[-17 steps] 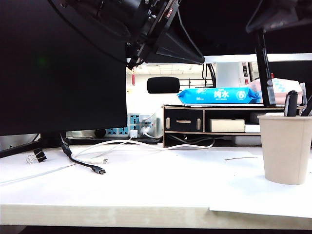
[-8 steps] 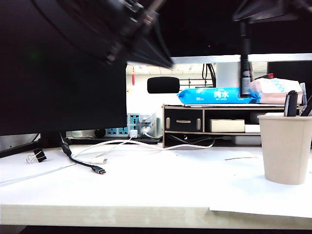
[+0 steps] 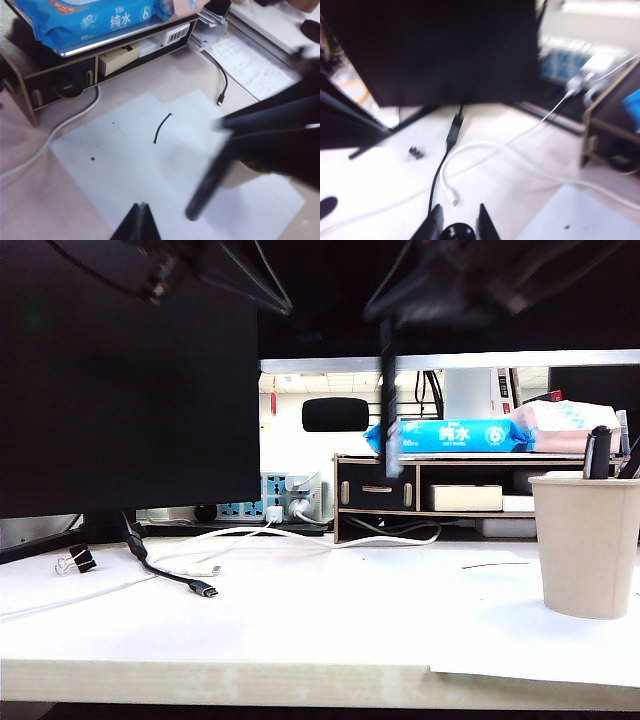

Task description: Pick up the marker from the paper cup and put it on the table.

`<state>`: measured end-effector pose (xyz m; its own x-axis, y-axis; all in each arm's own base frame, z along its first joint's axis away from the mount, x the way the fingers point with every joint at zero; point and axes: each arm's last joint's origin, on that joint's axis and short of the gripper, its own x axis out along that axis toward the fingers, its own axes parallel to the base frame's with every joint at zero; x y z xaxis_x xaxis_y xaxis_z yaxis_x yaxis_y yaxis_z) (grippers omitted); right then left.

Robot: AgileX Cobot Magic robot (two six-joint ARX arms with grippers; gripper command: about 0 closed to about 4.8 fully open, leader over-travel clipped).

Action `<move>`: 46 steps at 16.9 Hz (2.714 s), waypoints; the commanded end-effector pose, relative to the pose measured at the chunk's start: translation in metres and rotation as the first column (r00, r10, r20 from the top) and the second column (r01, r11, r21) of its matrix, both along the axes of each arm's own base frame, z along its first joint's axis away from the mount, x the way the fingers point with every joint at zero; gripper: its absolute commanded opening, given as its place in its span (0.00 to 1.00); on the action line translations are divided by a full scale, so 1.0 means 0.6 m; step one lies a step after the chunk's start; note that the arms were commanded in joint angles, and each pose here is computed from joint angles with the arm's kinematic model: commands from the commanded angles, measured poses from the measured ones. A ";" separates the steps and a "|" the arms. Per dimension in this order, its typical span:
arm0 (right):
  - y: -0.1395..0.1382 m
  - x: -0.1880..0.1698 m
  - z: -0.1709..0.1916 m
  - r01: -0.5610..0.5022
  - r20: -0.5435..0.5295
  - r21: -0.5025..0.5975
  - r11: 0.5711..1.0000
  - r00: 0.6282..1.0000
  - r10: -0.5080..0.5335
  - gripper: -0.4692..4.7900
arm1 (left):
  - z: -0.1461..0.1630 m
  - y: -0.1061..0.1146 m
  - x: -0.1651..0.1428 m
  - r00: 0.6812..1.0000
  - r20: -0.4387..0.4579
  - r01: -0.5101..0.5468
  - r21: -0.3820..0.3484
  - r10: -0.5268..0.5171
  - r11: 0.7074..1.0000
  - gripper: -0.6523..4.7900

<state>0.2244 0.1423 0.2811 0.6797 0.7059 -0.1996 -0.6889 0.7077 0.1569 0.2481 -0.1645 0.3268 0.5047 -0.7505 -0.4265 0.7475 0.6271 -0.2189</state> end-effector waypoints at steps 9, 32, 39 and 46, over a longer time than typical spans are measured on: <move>0.074 0.106 -0.067 0.003 -0.119 -0.117 0.993 0.993 -0.017 0.19 | 0.009 0.015 -0.023 0.999 -0.029 -0.021 0.045 0.022 0.999 0.11; 0.061 0.164 -0.041 -0.044 -0.373 0.069 0.997 0.926 0.066 0.19 | 0.004 0.017 -0.028 0.998 -0.065 -0.007 0.071 0.012 0.997 0.11; 0.006 0.218 -0.101 0.016 -0.566 0.200 0.980 0.818 0.102 0.19 | 0.005 0.015 -0.030 0.997 -0.077 0.032 0.049 -0.028 0.998 0.11; 0.003 0.254 -0.145 0.067 -0.594 0.248 0.966 0.798 0.097 0.20 | 0.005 0.015 -0.030 0.996 -0.082 0.031 0.049 -0.027 0.998 0.11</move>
